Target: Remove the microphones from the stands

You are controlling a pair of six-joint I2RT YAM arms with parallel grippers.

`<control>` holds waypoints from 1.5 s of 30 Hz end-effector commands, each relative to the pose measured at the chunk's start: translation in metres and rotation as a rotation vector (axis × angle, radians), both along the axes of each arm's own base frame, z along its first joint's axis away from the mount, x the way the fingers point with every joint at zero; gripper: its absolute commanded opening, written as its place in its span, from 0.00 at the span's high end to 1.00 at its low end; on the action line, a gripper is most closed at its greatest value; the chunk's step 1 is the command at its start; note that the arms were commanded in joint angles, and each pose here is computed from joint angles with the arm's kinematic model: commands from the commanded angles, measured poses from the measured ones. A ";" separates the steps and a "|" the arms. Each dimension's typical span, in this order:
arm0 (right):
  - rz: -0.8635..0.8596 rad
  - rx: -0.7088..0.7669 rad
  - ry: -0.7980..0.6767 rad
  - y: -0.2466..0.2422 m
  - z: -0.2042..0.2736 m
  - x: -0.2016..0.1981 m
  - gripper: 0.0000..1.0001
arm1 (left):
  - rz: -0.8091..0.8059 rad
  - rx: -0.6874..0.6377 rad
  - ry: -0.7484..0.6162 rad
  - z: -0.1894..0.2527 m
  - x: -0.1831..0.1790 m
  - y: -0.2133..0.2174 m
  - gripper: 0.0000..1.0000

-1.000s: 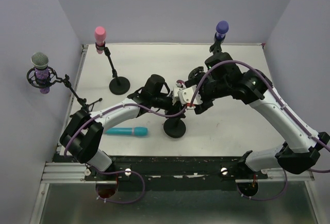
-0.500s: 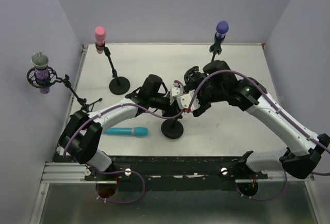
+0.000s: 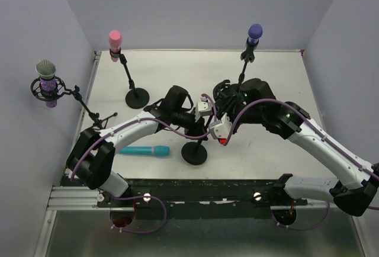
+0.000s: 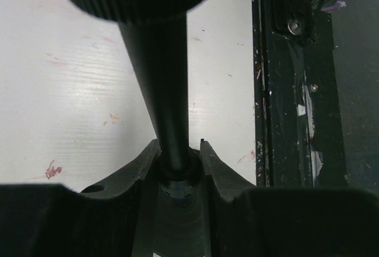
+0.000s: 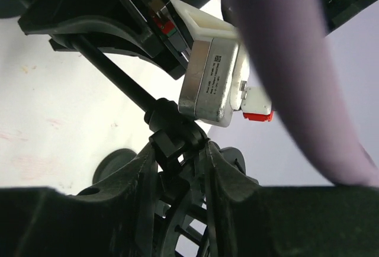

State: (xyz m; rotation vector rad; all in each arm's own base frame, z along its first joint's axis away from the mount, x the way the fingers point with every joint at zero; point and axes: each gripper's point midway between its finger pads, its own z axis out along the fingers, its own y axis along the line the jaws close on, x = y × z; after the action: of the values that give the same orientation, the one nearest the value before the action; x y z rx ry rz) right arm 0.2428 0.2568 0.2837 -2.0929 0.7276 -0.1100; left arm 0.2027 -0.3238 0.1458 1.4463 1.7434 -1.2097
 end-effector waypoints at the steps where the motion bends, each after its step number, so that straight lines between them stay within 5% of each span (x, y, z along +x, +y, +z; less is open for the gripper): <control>1: 0.035 0.002 -0.042 0.000 0.002 -0.005 0.74 | -0.031 -0.086 -0.059 0.016 -0.006 -0.002 1.00; 6: -0.069 0.015 0.046 -0.012 0.017 -0.007 0.85 | -0.037 -0.288 -0.322 0.037 0.004 -0.010 1.00; 12: -0.231 0.008 0.239 -0.018 0.023 -0.009 0.88 | -0.201 -0.507 -0.511 0.061 -0.056 -0.038 1.00; 13: -0.258 0.007 0.252 -0.020 0.022 -0.008 0.89 | 0.627 -0.234 -0.707 0.063 0.086 0.002 1.00; 15: -0.284 0.001 0.264 -0.021 0.020 -0.009 0.89 | 0.648 -0.214 -0.662 0.060 0.087 -0.001 0.93; 19: -0.312 0.024 0.237 -0.020 0.023 -0.007 0.91 | 0.573 -0.214 -0.635 0.051 0.072 -0.001 0.48; 21: -0.322 0.048 0.217 -0.019 0.027 -0.005 0.92 | 0.489 -0.223 -0.591 0.047 0.058 -0.001 0.36; 28: -0.318 0.055 0.184 -0.022 0.028 -0.005 0.93 | 0.247 -0.242 -0.407 0.031 0.030 0.008 0.25; 36: -0.314 0.052 0.193 -0.021 0.024 -0.007 0.93 | 0.061 -0.273 -0.329 0.030 0.025 -0.004 0.36; 44: -0.387 0.101 0.227 -0.021 0.029 -0.003 0.95 | 0.100 -0.248 -0.338 0.031 0.039 -0.010 1.00; 45: -0.419 0.117 0.243 -0.021 0.030 -0.001 0.96 | 0.170 -0.226 -0.368 0.029 0.048 -0.007 1.00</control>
State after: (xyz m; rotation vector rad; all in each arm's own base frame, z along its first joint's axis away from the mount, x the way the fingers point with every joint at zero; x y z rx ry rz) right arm 0.2449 0.2335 0.2967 -1.9548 1.2186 -0.0849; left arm 0.2326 -0.3322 0.1674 1.3025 1.4189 -1.0766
